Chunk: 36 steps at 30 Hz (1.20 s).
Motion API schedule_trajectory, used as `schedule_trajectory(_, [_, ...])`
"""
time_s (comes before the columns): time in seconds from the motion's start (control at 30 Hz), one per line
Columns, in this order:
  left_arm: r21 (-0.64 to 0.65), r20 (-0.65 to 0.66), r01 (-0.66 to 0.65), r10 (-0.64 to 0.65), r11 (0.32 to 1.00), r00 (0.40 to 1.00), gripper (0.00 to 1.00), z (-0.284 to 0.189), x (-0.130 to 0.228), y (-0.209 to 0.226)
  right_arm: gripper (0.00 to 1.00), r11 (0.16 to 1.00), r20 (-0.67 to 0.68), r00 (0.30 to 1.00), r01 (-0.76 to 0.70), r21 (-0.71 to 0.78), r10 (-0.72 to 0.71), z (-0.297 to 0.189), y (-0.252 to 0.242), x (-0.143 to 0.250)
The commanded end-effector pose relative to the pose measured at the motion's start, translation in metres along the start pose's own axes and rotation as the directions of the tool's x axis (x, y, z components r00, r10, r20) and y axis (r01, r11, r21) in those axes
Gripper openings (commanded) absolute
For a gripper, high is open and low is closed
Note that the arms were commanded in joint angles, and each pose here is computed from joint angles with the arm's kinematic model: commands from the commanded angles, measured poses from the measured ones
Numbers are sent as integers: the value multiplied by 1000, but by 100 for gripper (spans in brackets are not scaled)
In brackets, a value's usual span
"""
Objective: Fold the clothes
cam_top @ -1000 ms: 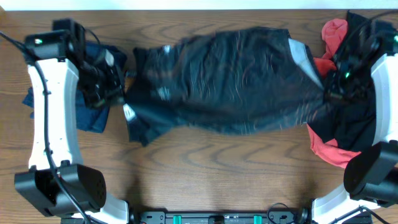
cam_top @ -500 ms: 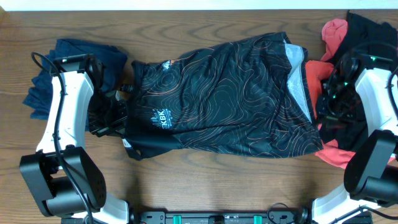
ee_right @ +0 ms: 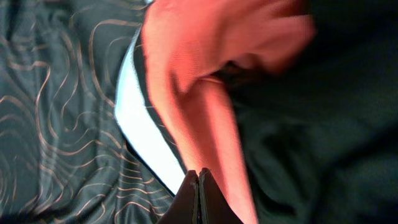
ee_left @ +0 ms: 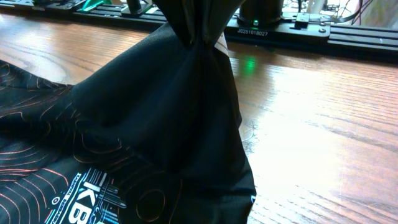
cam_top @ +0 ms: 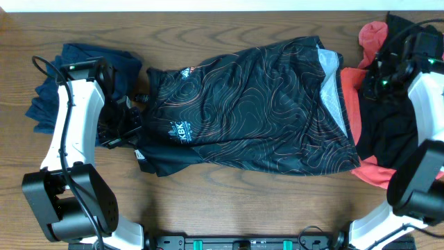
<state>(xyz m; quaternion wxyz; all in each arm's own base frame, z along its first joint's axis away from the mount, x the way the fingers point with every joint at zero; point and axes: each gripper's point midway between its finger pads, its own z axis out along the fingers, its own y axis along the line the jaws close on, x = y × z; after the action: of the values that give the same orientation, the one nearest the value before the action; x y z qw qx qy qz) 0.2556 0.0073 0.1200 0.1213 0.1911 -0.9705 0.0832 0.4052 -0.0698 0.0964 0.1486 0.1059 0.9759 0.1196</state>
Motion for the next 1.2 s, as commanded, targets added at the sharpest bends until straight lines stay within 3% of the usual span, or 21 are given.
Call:
schedule_trajectory(0.0, [-12, 11, 10, -10, 1000, 1000, 6, -1, -2, 3, 1, 996, -55, 996, 61, -69, -65, 28, 6, 4])
schedule_trajectory(0.33, [-4, 33, 7, -6, 1000, 999, 6, -1, -7, 1, 1, 957, -179, 972, -100, 272, 152, 94, -91, 32])
schedule_trajectory(0.47, [-4, 35, 6, -6, 1000, 999, 6, -1, -8, 1, 1, 777, -74, 913, -297, 555, 402, 74, -164, 50])
schedule_trajectory(0.6, [-4, 35, 6, -6, 1000, 999, 6, -1, -8, 1, 1, 641, 55, 819, -487, 593, 571, 40, -217, 58])
schedule_trajectory(0.7, [-4, 35, 6, -6, 1000, 999, 6, -1, -8, 1, 1, 610, 118, 745, -616, 498, 656, 20, -243, 54])
schedule_trajectory(0.83, [-4, 35, 6, -6, 1000, 999, 6, -1, -8, 1, 1, 686, 120, 723, -686, 244, 680, 2, -244, 31])
schedule_trajectory(1.0, [-4, 35, 6, -6, 1000, 999, 6, -1, -8, 1, 7, 840, 65, 844, -518, -162, 533, -24, -180, -5])
schedule_trajectory(1.17, [-4, 35, 6, -6, 1000, 999, 6, -1, -8, 1, 11, 891, 29, 934, -328, -314, 355, -44, -107, -10])
